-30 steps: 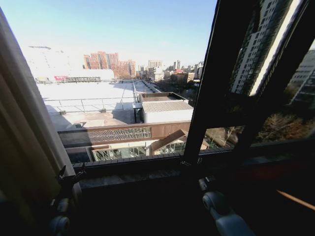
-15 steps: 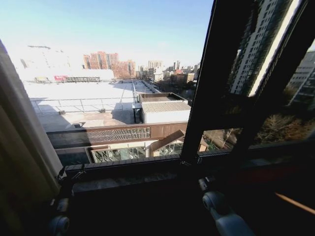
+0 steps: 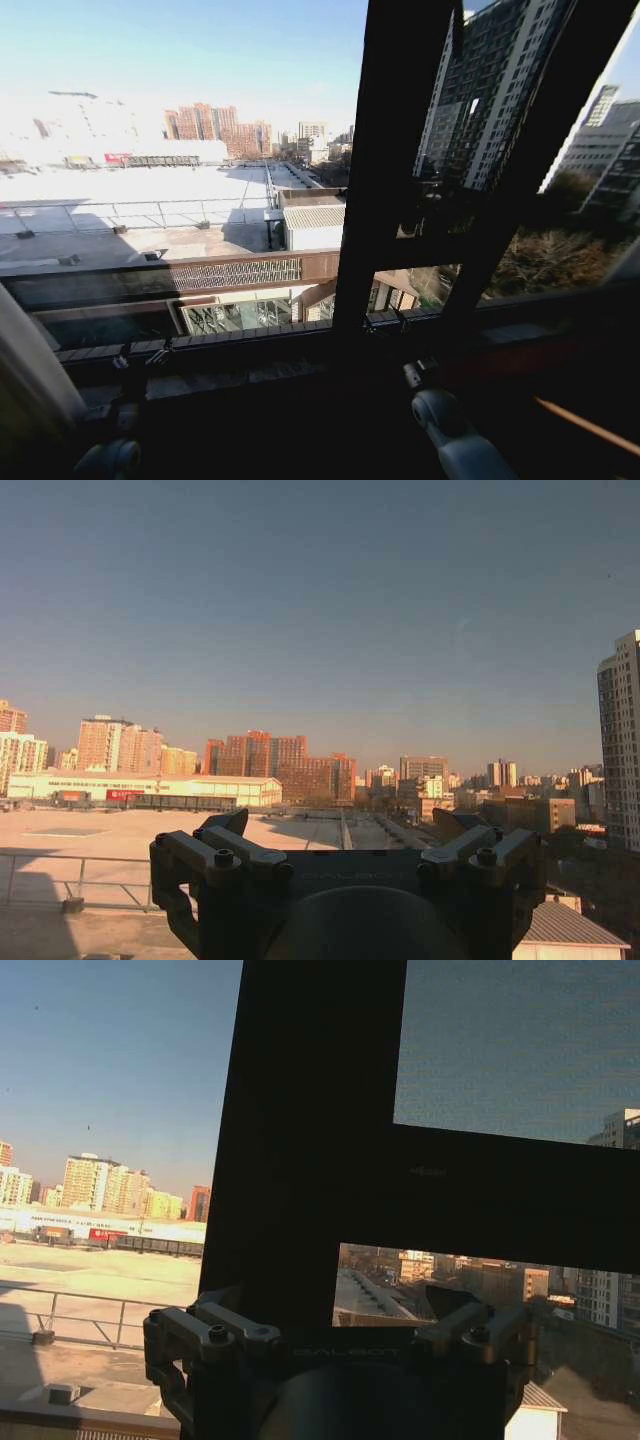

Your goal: Open the curtains by pulling them apart, changing their state from closed to fully open.

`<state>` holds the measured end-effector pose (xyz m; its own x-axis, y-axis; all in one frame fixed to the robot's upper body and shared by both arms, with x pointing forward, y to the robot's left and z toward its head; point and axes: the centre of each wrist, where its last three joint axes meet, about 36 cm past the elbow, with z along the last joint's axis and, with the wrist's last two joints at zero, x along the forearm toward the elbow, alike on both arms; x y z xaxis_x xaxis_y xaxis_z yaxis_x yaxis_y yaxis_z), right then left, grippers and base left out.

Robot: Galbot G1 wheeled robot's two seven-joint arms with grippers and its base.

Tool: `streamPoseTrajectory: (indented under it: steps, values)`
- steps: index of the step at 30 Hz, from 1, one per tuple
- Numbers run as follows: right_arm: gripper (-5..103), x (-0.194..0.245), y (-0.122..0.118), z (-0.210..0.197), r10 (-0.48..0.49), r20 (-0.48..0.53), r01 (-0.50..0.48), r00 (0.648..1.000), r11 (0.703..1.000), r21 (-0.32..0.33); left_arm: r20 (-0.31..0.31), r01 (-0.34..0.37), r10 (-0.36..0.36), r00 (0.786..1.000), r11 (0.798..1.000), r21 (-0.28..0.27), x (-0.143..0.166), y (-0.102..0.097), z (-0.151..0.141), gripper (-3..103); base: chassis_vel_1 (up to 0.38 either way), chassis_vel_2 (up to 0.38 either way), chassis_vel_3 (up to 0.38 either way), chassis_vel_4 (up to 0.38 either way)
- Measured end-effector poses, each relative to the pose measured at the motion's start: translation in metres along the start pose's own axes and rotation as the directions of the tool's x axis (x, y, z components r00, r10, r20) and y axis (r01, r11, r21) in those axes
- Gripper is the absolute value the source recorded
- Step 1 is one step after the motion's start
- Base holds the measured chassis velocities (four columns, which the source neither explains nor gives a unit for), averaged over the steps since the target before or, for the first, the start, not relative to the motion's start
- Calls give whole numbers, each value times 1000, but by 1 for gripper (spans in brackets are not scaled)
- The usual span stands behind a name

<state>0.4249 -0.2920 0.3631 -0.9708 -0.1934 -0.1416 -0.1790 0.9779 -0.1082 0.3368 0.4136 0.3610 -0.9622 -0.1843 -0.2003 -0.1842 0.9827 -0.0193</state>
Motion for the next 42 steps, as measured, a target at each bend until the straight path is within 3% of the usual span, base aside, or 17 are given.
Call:
streamPoseTrajectory:
  steps: [42]
  values:
    - [100,0,0,0,0,0,0,1000,1000,0,0,0,0,1000,1000,0,0,0,0,100,-335,-378,332,378]
